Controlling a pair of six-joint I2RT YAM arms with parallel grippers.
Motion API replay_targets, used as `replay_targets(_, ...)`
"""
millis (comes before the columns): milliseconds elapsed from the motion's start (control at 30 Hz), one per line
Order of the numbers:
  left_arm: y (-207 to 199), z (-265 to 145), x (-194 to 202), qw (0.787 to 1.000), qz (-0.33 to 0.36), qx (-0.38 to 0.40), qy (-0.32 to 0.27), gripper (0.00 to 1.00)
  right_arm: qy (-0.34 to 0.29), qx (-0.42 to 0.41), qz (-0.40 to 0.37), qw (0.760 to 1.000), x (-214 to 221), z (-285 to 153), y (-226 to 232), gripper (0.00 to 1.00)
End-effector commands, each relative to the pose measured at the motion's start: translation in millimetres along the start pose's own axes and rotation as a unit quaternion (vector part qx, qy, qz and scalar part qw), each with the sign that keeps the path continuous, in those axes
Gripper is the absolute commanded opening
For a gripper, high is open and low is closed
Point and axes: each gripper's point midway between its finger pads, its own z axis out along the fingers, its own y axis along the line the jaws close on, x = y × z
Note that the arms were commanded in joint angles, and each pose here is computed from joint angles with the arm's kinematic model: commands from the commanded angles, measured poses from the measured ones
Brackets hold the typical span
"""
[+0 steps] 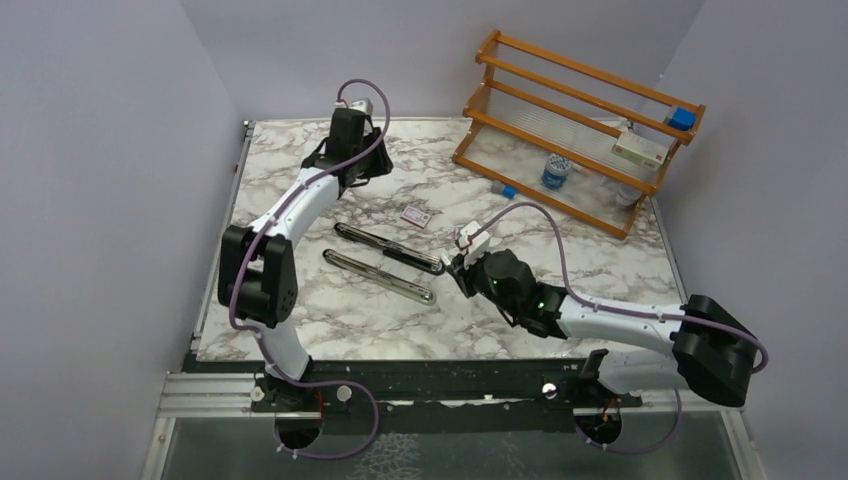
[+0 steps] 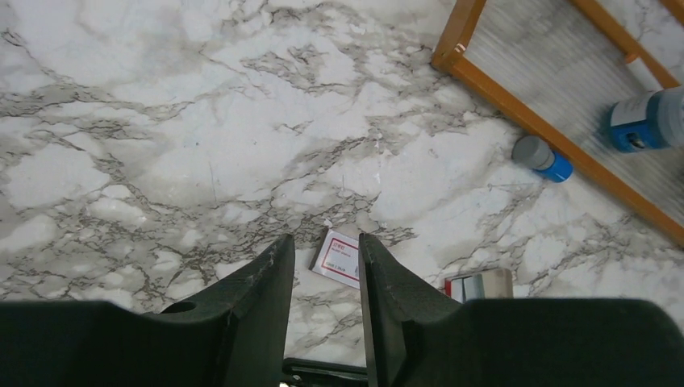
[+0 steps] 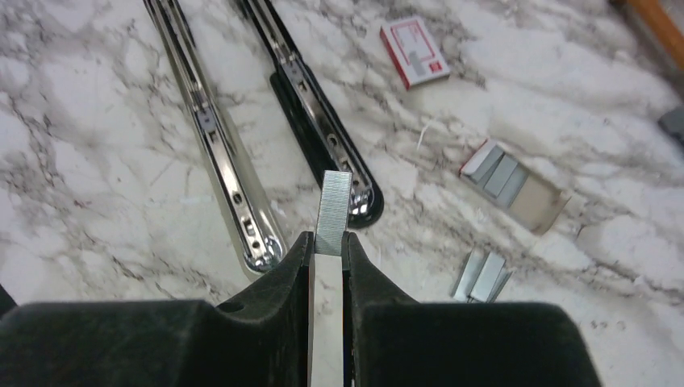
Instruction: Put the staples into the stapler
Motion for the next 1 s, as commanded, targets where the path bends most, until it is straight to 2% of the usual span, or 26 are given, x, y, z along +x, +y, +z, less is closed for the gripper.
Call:
replay_targets(0,-7.9,-49.2,-33.6,0.998,-0.025,0.011,-0.059,0.39,-0.016,-0.006,-0.053,0.998,-26.8,-1.2,-0.9,0.01)
replay_targets(133,7.3,-70.5,-25.2,0.997,-0.035,-0.010,-0.069,0.40,-0.021,-0.056,-0.065,0.996,-43.8,1.6,13.7,0.01)
replay_targets(267,32.3,-86.3,-7.4,0.995,-0.036,-0.050,-0.076,0.42,0.025,-0.096,-0.074,0.992,-43.1,6.3,28.8,0.01)
replay_targets(433,53.5,-86.4,34.7,0.994,-0.059,-0.077,-0.053,0.42,0.046,-0.134,-0.081,0.987,-34.6,20.3,45.0,0.01)
replay_targets(567,64.9,-91.3,55.8,0.990,-0.085,-0.088,-0.064,0.43,0.073,-0.167,-0.092,0.979,-26.9,29.6,58.3,0.01)
replay_targets(967,98.8,-99.7,80.9,0.982,-0.074,-0.160,-0.061,0.43,0.148,-0.195,-0.076,0.967,-8.8,51.6,76.2,0.01)
